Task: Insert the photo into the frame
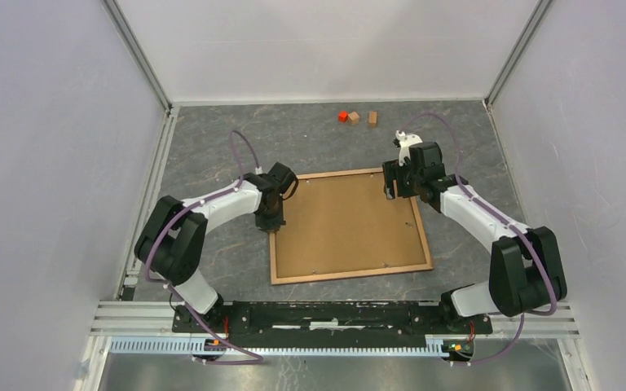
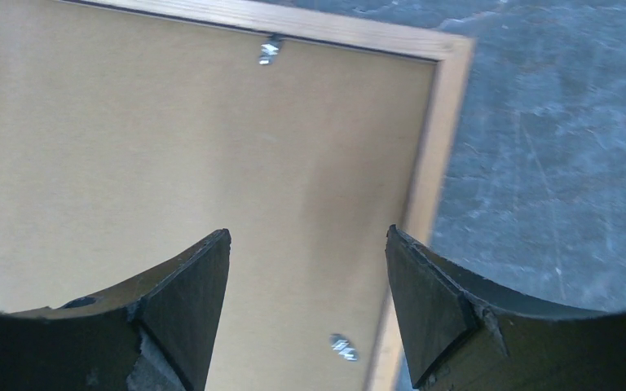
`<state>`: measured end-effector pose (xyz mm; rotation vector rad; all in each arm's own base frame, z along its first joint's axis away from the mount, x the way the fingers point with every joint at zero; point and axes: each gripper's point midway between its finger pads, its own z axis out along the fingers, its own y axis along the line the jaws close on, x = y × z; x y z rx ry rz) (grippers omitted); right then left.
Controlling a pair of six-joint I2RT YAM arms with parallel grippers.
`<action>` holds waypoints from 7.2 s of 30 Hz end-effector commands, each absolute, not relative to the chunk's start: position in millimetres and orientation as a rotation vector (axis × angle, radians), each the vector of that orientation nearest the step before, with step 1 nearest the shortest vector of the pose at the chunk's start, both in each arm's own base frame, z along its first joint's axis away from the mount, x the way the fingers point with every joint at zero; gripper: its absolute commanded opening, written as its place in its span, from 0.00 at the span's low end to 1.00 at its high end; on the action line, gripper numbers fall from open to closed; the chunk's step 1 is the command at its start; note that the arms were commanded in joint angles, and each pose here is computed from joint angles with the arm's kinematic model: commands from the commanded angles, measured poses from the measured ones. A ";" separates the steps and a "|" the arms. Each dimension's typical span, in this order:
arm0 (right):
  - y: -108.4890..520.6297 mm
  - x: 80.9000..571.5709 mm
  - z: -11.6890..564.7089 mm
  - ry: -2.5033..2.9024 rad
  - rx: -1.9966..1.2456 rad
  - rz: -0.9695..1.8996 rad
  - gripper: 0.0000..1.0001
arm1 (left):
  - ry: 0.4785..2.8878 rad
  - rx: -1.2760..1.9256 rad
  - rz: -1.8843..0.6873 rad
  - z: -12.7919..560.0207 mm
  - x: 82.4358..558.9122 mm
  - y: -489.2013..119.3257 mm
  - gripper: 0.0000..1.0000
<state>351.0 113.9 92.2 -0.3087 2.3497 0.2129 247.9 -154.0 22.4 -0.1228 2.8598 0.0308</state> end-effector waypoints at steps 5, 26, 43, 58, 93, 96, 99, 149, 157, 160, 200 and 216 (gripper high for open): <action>49.6 323.9 90.9 2.381 -0.172 -0.165 0.75 | 2.865 0.120 0.454 34.4 250.1 -79.9 0.02; 103.2 263.7 34.5 2.492 -0.375 0.180 0.61 | 2.866 0.100 0.384 30.9 251.5 -85.4 0.02; 93.8 250.0 17.6 2.547 -0.428 0.013 0.50 | 2.867 0.097 0.364 31.1 250.5 -87.3 0.02; 79.8 232.5 -0.8 2.610 -0.230 -0.134 0.29 | 2.877 0.078 0.326 29.0 248.2 -92.0 0.02; 86.3 176.5 -25.1 2.821 0.079 -0.216 0.53 | 2.864 0.025 0.217 31.7 249.4 -104.1 0.02; 88.8 173.4 -23.8 2.824 0.076 -0.178 0.53 | 2.864 0.019 0.215 31.4 249.4 -104.5 0.02; 90.8 170.9 -24.2 2.827 0.074 -0.149 0.53 | 2.868 0.015 0.209 30.3 248.2 -105.0 0.02; 96.0 250.8 387.1 1.848 -0.215 0.115 0.98 | 1.972 0.184 -0.491 426.0 226.5 -130.5 1.00; 114.6 251.8 216.3 2.187 -0.344 0.069 0.98 | 2.115 0.400 -0.966 352.8 181.5 -199.5 1.00; 113.2 247.5 166.1 2.310 -0.320 0.091 0.98 | 2.087 0.458 -1.109 328.9 162.0 -232.0 1.00; 99.6 207.2 99.2 2.561 -0.082 0.333 0.00 | 1.725 1.592 0.324 71.1 105.9 -408.1 0.98; 116.5 209.2 137.3 2.472 0.019 0.489 0.00 | 1.445 1.363 0.701 116.1 152.6 -383.3 0.37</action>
